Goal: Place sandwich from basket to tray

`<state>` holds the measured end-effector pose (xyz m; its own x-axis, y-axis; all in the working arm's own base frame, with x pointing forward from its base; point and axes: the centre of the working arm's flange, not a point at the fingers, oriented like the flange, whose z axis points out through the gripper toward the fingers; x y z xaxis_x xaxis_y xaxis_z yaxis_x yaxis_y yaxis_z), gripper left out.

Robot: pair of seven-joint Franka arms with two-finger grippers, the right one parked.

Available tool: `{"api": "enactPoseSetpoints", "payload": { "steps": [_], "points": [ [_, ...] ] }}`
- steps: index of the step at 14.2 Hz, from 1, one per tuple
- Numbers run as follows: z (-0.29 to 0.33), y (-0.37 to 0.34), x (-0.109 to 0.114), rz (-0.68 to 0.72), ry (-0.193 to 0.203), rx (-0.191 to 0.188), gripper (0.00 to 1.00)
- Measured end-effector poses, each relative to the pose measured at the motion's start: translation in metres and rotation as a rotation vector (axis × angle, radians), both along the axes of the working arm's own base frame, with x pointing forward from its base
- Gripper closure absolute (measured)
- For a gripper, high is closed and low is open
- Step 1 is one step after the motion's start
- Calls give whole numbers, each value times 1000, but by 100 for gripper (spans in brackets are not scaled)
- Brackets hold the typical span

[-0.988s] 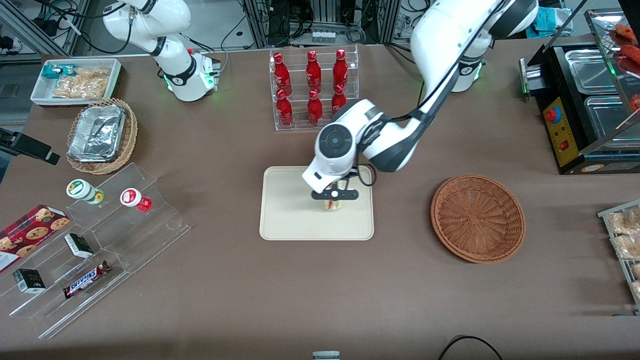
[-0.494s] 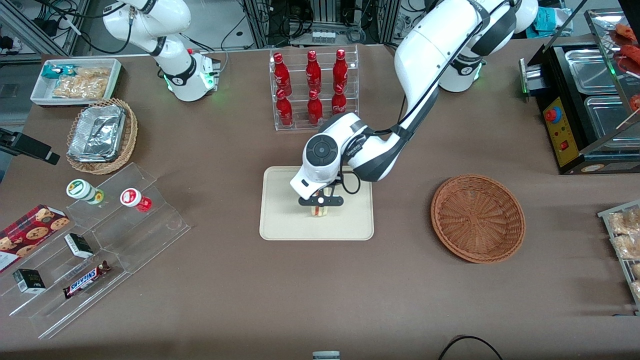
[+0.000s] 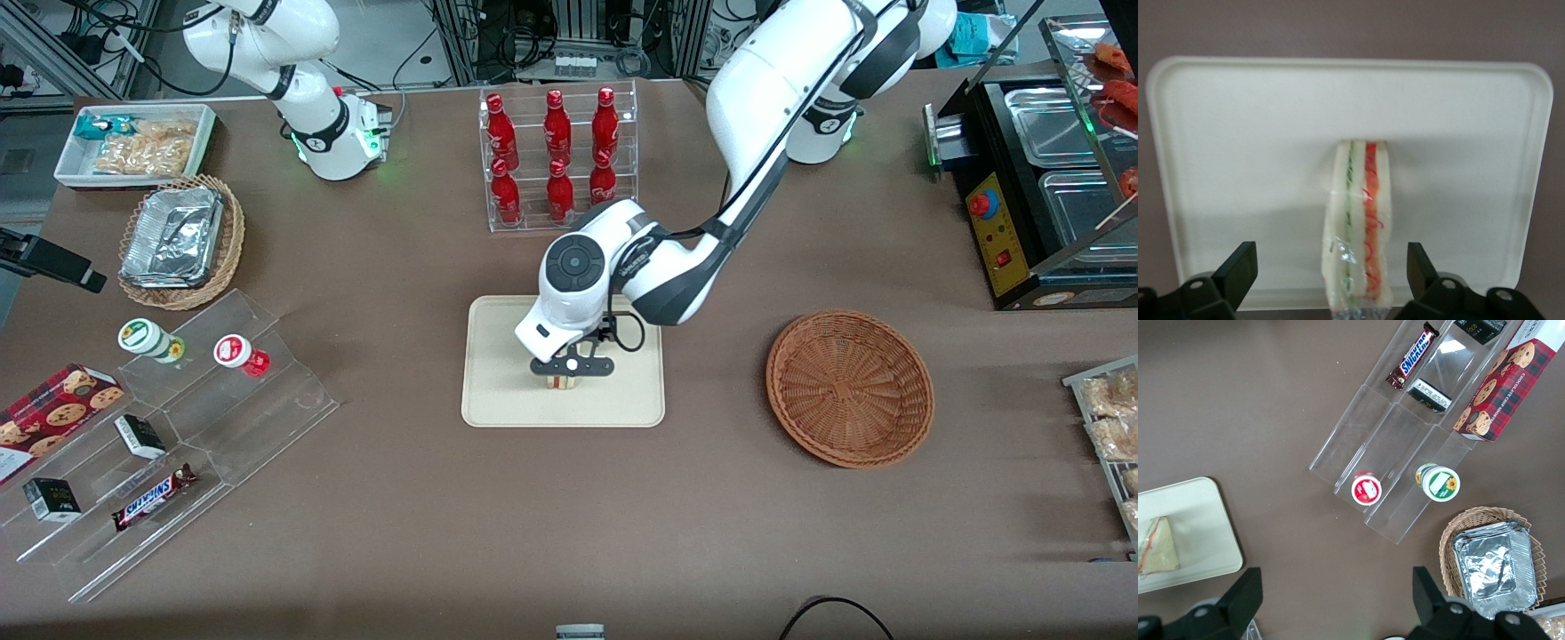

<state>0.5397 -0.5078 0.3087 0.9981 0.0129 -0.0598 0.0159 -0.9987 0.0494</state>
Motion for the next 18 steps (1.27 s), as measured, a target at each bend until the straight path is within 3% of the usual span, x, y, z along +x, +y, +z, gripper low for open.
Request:
{"api": "enactPoseSetpoints", "payload": {
  "steps": [2, 3, 5, 7, 11, 13, 18],
  "points": [
    [45, 35, 23, 51, -22, 29, 0],
    [73, 64, 34, 68, -12, 59, 0],
    [125, 133, 47, 11, 52, 129, 0],
    [173, 208, 56, -49, 112, 164, 0],
    [238, 332, 62, -107, 158, 158, 0],
    [259, 372, 61, -91, 150, 150, 0],
    [301, 396, 35, -67, 148, 133, 0]
  ]
}}
